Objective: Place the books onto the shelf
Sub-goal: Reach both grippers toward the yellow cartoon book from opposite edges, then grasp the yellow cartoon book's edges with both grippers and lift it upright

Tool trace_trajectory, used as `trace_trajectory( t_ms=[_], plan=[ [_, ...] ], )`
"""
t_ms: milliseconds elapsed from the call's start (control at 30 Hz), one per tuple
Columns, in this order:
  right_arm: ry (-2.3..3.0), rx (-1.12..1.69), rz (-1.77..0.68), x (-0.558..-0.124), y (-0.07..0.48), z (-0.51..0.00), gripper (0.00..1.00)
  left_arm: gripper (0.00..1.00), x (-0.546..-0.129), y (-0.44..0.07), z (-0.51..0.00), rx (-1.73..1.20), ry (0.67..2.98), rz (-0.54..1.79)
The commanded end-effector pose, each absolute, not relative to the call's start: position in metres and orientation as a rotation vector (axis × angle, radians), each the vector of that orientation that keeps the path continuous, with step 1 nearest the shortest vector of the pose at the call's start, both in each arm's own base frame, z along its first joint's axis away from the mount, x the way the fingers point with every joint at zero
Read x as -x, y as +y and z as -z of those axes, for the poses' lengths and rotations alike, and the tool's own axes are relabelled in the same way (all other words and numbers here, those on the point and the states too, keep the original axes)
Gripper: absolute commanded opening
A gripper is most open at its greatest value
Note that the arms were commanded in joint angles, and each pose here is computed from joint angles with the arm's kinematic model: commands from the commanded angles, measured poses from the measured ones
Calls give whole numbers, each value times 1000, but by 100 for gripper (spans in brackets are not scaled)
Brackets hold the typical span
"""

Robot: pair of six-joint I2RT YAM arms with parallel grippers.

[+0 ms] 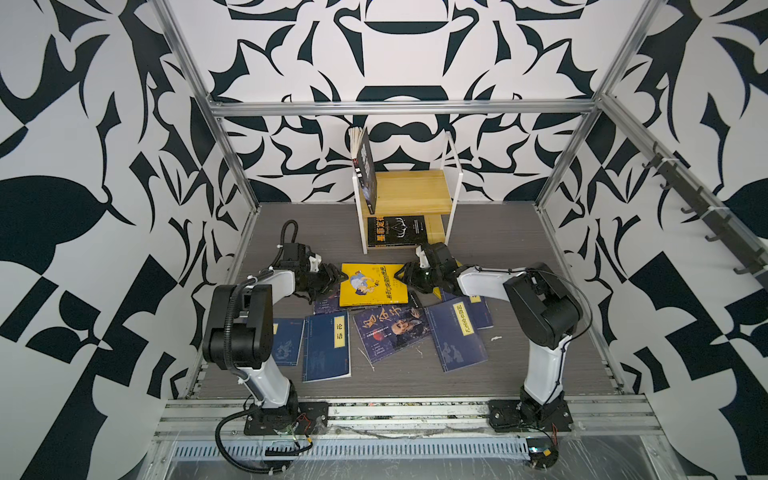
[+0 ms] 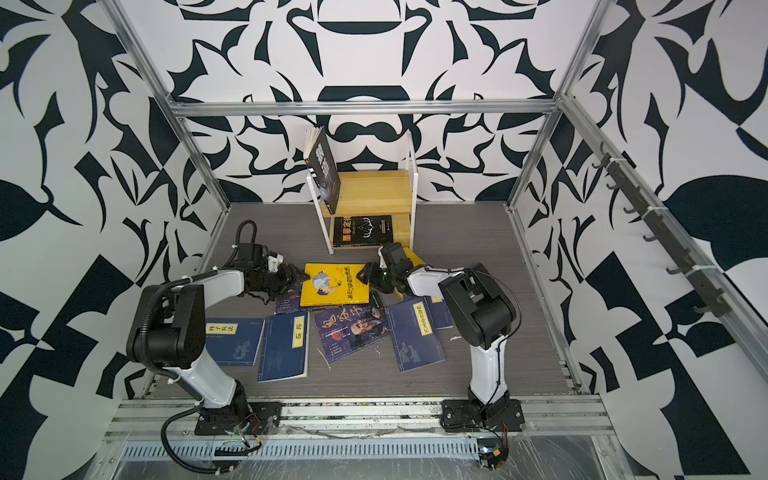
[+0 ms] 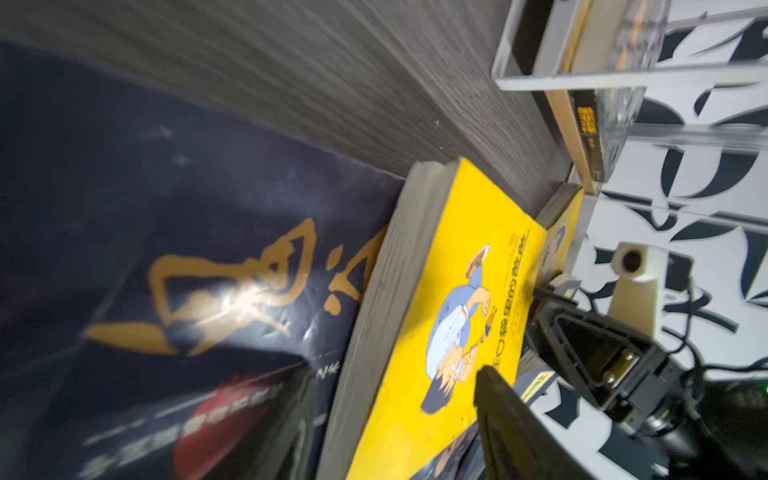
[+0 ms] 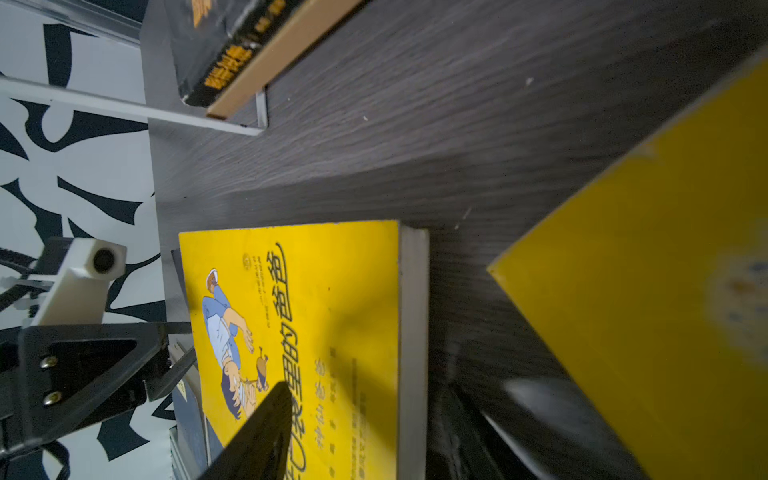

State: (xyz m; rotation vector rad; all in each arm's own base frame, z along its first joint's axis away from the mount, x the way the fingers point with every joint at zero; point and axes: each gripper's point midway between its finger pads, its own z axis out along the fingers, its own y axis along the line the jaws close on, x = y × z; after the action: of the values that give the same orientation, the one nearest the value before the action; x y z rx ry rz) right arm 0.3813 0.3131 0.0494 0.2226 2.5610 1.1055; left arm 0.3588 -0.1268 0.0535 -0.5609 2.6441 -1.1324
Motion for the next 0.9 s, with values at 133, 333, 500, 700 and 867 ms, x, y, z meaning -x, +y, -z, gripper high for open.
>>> trace_trajectory(
  t_ms=[133, 333, 500, 700, 867],
  plan=[
    [2417, -198, -1377, -388, 344, -100, 53, 42, -356, -138, -48, 561, 2690, 1155],
    [2323, -208, -1497, -387, 348, -130, 44, 38, -356, -139, -46, 567, 2694, 1158],
    [2256, -241, -1627, -385, 352, -143, 32, 38, -356, -139, -49, 564, 2686, 1163],
    [2197, -250, -1744, -379, 357, -157, 28, 39, -355, -139, -53, 554, 2673, 1163],
    [2177, -254, -1733, -376, 348, -166, 9, 42, -355, -138, -59, 542, 2657, 1153]
  ],
)
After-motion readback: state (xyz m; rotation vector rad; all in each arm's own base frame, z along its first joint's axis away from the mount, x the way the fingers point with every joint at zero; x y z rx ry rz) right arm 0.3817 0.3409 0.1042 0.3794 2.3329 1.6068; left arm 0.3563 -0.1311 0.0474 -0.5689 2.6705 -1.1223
